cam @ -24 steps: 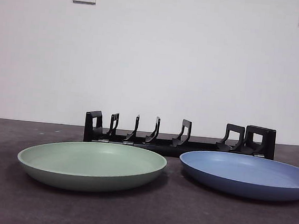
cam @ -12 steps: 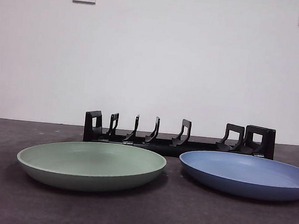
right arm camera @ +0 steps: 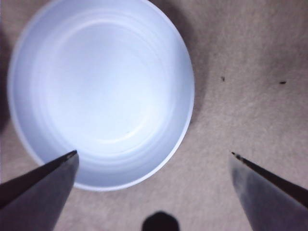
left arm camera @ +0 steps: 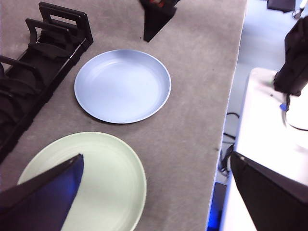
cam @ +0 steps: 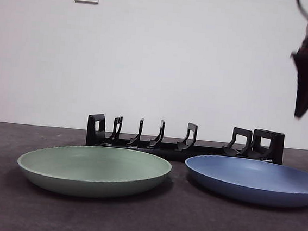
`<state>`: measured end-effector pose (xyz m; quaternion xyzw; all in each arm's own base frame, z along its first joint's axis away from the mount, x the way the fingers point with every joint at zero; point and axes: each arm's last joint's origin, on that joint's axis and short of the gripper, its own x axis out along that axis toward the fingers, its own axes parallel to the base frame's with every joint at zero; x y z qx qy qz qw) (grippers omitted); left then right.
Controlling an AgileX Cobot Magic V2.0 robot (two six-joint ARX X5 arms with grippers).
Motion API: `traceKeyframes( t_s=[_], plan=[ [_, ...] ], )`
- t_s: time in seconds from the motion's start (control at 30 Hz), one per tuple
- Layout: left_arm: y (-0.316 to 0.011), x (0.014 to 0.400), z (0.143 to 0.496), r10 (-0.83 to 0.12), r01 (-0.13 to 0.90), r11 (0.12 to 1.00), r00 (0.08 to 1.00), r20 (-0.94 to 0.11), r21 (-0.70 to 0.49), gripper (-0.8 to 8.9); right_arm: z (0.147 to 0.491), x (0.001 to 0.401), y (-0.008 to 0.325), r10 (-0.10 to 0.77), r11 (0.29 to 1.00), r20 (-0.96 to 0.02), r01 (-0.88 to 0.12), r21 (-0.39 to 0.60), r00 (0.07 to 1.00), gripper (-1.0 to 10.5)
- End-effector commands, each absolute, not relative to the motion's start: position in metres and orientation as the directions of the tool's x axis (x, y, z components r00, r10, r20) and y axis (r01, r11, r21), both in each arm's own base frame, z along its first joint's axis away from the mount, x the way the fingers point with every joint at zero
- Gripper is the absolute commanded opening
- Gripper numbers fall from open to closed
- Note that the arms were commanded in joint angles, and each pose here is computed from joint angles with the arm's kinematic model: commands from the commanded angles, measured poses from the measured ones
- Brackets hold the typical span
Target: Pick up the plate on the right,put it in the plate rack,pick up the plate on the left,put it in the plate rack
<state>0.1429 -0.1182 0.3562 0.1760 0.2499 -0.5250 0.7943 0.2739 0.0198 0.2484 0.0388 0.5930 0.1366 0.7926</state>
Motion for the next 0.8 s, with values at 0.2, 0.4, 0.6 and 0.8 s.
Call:
traceKeyframes(
  t_s=[0.2,0.4,0.6,0.8],
  plan=[
    [-0.126,0.14,0.359,-0.756,0.939,0.308,0.34,-0.559,0.155,6.91,0.219,0.297,0.02,0.234,0.968,-0.946,-0.149,0.204,0.224,6.6],
    [-0.129,0.139,0.361,-0.771,0.942,0.277,0.335,-0.542,0.188,6.91,0.204,0.308,0.02,0.224,0.971,-0.95,-0.133,0.198,0.22,6.3],
    [-0.13,0.138,0.361,-0.773,0.944,0.271,0.329,-0.542,0.186,6.91,0.196,0.315,0.021,0.225,0.972,-0.947,-0.125,0.2,0.231,6.1],
    [-0.13,0.139,0.36,-0.772,0.945,0.271,0.328,-0.544,0.185,6.91,0.187,0.319,0.021,0.225,0.972,-0.95,-0.119,0.203,0.217,5.6]
  ],
)
